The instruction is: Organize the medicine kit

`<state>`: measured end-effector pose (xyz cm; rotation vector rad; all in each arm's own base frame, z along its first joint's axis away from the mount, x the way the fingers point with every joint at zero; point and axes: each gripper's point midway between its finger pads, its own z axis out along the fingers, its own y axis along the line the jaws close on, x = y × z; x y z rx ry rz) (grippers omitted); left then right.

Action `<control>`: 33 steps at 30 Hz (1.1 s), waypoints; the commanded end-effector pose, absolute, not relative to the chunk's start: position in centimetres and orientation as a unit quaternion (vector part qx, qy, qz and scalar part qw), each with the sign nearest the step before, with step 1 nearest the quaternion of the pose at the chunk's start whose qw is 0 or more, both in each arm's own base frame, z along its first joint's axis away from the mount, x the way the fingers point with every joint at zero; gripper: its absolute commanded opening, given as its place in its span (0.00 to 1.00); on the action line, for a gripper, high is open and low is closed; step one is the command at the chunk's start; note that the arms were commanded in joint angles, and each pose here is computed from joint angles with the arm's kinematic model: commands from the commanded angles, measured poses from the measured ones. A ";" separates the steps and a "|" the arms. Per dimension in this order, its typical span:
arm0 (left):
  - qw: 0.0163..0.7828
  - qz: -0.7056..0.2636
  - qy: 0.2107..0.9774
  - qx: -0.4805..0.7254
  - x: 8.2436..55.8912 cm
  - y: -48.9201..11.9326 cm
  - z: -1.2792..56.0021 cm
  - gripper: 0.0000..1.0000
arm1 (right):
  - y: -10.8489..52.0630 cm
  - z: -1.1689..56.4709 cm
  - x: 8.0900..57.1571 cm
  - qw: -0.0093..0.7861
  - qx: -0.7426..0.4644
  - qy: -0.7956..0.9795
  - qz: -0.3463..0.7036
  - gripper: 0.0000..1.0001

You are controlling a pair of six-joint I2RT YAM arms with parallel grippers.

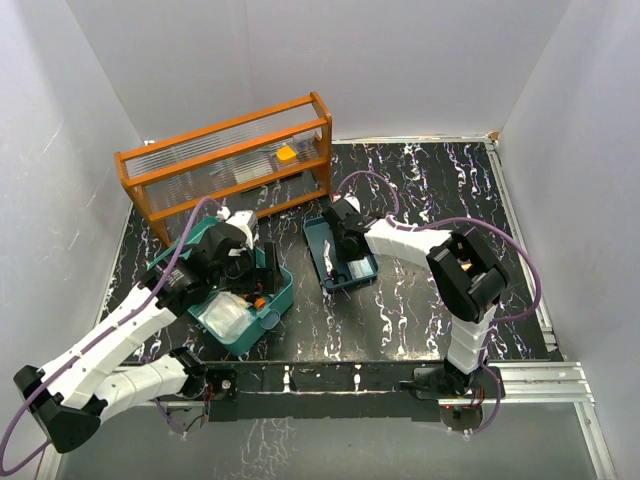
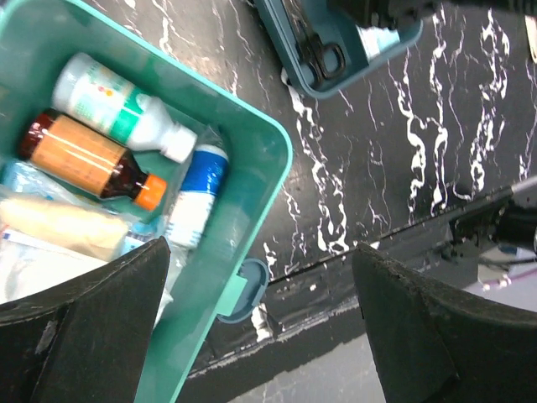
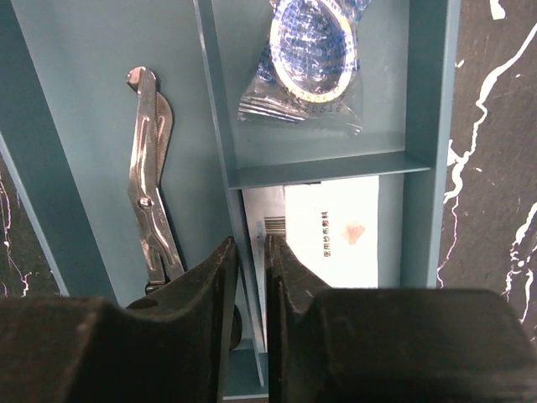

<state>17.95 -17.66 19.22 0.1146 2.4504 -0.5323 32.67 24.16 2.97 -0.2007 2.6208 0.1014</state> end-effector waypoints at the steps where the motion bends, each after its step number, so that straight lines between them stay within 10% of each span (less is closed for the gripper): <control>1: 0.273 -0.259 0.923 0.084 16.1 -19.7 19.3 0.89 | 25.1 4.4 34.7 0.281 -0.077 0.955 0.049 0.15; 11: 0.213 -0.268 0.931 0.124 14.6 -20.6 17.2 0.88 | 25.1 4.4 35.4 0.288 -0.081 0.953 0.039 0.00; 33: 0.164 -0.314 0.923 0.148 17.7 -26.6 14.8 0.74 | 19.6 6.9 32.3 0.324 0.007 0.946 0.016 0.00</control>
